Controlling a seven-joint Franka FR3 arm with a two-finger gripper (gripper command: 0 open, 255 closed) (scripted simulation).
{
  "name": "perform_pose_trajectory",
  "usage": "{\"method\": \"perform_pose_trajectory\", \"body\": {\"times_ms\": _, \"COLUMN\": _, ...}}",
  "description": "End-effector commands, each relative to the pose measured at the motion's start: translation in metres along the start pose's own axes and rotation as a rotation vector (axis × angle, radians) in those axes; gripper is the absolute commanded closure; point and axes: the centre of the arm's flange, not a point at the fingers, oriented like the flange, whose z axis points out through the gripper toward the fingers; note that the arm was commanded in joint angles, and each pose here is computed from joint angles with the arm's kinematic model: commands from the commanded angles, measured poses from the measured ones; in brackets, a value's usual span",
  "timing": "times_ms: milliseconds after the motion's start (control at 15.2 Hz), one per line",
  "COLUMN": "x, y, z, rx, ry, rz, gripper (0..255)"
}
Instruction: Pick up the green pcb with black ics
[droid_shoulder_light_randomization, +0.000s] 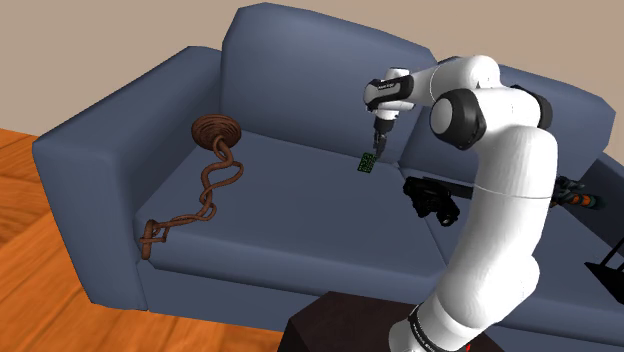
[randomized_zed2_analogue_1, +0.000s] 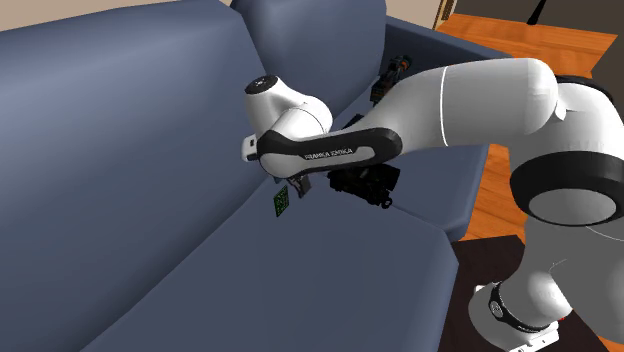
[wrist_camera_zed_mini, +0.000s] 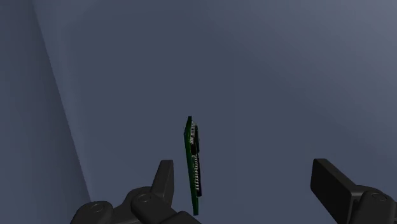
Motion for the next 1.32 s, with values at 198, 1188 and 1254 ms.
{"method": "perform_pose_trajectory", "body": {"times_ms": 198, "x": 0.012, "y": 0.031, "z": 0.029, "rx": 0.003, "ry": -0.008, "rz": -0.054, "gripper": 0}}
{"method": "perform_pose_trajectory", "body": {"times_ms": 1188, "x": 0.016, "y": 0.032, "z": 0.058, "rx": 0.003, "ry": -0.008, "rz": -0.054, "gripper": 255}}
{"method": "perform_pose_trajectory", "body": {"times_ms": 1254, "x": 0.016, "y": 0.032, "z": 0.058, "rx": 0.003, "ry": -0.008, "rz": -0.054, "gripper": 255}}
